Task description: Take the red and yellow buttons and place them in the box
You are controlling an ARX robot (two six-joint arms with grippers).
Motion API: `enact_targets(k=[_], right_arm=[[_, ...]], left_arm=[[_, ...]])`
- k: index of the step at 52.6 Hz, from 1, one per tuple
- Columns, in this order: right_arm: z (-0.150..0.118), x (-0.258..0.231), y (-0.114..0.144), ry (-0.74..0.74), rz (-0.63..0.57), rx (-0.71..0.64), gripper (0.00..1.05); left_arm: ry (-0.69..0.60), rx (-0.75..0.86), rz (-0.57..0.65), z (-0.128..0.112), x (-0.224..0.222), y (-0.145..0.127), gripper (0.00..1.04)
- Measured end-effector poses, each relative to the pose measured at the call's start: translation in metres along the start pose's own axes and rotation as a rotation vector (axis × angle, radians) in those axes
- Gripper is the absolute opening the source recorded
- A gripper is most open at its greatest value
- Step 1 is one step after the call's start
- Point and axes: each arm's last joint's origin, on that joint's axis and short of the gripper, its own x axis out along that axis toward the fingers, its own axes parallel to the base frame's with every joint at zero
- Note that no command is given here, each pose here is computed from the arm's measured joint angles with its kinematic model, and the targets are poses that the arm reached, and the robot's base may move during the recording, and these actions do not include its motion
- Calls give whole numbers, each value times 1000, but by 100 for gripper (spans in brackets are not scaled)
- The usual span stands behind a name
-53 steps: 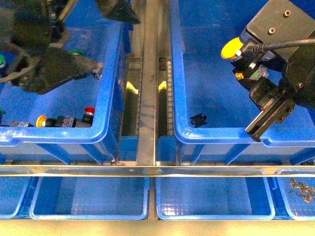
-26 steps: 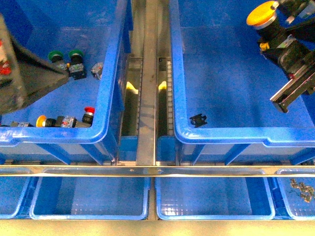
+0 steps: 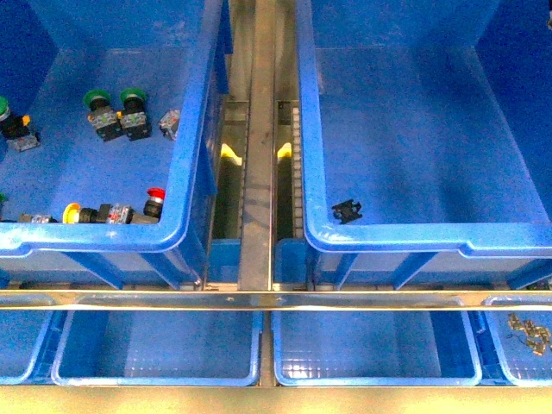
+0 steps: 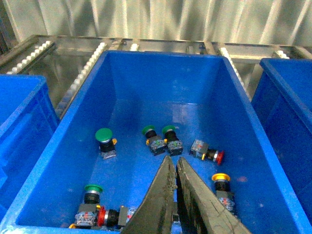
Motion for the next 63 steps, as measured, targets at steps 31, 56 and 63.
enact_targets(k=[31, 56, 63], right_arm=[[10, -7, 6, 15, -12, 62, 33], [9, -10, 6, 22, -43, 90, 32], [6, -13, 7, 33, -64, 98, 32]], left_arm=[[-12, 2, 3, 4, -20, 0, 3], [24, 3, 0, -1, -37, 0, 3], [7, 4, -1, 0, -39, 0, 3]])
